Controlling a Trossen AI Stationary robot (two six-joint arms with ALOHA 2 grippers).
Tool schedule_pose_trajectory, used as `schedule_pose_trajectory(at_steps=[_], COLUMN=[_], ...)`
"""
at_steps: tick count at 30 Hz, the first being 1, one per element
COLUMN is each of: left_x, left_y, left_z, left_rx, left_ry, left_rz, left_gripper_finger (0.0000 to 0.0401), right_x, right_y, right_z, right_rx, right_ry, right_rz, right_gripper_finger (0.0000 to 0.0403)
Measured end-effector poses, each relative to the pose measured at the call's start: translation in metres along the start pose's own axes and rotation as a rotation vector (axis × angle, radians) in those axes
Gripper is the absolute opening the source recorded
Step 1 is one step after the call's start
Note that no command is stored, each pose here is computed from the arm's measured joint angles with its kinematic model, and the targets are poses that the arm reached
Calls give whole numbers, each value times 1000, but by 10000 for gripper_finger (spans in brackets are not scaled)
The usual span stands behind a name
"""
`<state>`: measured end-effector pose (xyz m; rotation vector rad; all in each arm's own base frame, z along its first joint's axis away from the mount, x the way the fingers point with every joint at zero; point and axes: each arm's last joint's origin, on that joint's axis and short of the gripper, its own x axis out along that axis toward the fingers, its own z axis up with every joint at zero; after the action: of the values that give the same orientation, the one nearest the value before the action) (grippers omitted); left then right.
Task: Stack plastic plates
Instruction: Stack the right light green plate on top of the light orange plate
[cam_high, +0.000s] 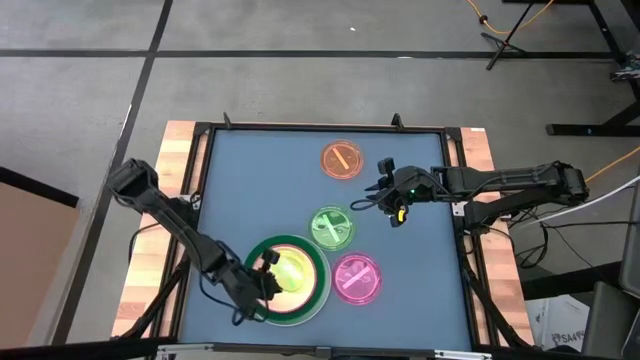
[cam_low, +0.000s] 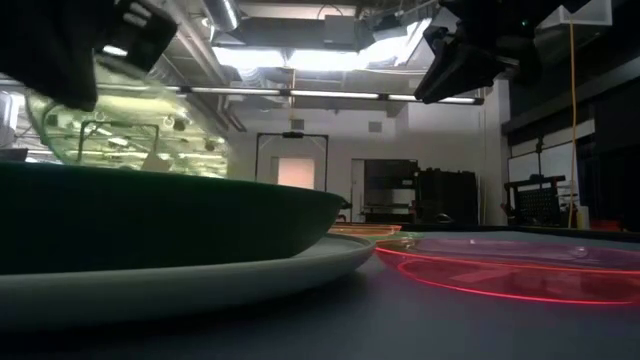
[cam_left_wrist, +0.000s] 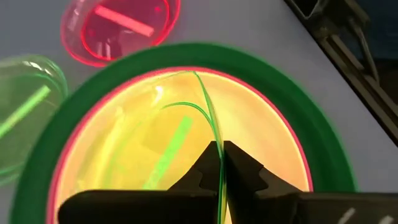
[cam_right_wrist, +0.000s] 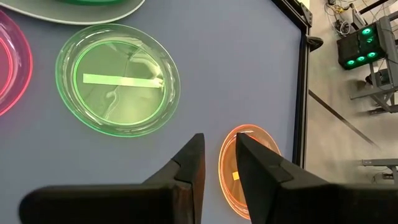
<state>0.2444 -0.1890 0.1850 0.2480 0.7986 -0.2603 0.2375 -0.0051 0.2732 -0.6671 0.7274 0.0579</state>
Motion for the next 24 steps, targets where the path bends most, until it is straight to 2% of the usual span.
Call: schedule_pose_trajectory(at_steps=[5,13,24], left_x=[6,8,8], left_y=[-1,-2,-2], left_z=[-3,-5,-4], left_rx=[-66,-186,-205], left_ry=[23,31,29], left_rz=[5,6,5], left_gripper_finger=[15,59,97], right_x=[0,0,0], right_y=[0,0,0], right_z=[0,0,0], right_rx=[0,0,0], right_ry=[0,0,0], right_rz=[0,0,0], right_gripper_finger=[83,83,83])
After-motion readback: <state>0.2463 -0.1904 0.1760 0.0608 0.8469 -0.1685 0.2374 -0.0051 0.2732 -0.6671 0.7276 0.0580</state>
